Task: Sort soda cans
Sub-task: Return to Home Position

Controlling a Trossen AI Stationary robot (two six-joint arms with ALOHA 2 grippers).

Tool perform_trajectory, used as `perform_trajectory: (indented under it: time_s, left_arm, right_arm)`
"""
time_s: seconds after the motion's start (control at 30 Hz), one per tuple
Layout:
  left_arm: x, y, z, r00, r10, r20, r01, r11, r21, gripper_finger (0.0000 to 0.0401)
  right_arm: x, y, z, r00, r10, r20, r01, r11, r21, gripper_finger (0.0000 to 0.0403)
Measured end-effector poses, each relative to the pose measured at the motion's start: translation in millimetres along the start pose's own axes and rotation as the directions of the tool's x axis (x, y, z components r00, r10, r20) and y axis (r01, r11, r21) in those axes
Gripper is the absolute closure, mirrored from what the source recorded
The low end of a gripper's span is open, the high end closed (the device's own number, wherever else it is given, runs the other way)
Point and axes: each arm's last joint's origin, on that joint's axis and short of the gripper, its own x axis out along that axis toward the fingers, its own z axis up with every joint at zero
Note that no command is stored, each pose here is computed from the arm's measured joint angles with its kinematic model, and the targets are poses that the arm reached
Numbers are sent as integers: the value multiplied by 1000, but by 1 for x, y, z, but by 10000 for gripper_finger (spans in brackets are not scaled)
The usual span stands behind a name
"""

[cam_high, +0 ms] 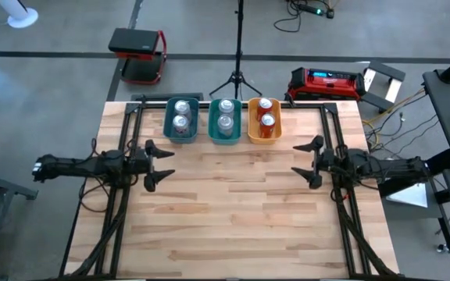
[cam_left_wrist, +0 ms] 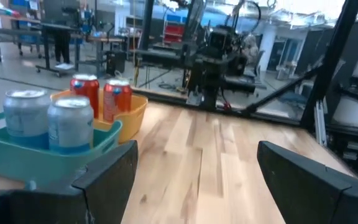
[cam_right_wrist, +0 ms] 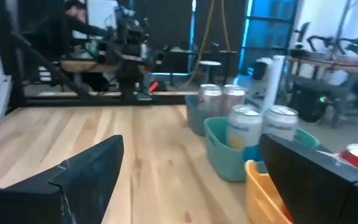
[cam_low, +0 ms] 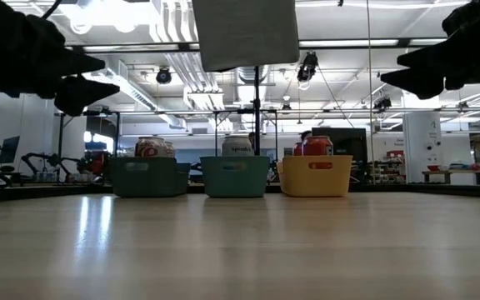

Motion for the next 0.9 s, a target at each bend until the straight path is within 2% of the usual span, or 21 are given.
perform_trajectory:
  time_s: [0.07,0.13,0.3,0.47,0.67,0.9]
  left_arm:
    - [-3,1,-1,1000,1,-20,-1,1000,-3,85]
    - [-5,0,1,1000,-25,2,25,999,22,85]
    - [-6,0,2,999,-40,20,39,998,56,85]
    - [-6,-2,1,994,-110,10,109,993,54,85]
    - [-6,-2,0,992,-126,0,126,990,60,85]
    - [-5,-1,-1,995,-96,-12,96,991,90,85]
  right_arm:
    - [1,1,-7,1000,20,20,-21,999,28,29]
    - [1,1,-9,1000,17,-11,-16,999,49,29]
    - [2,2,-13,999,27,-46,-26,1000,14,29]
    - [4,2,-14,997,28,-67,-21,994,108,29]
    - [4,2,-15,997,28,-76,-18,992,128,29]
    - [4,2,-14,997,28,-78,-18,992,128,29]
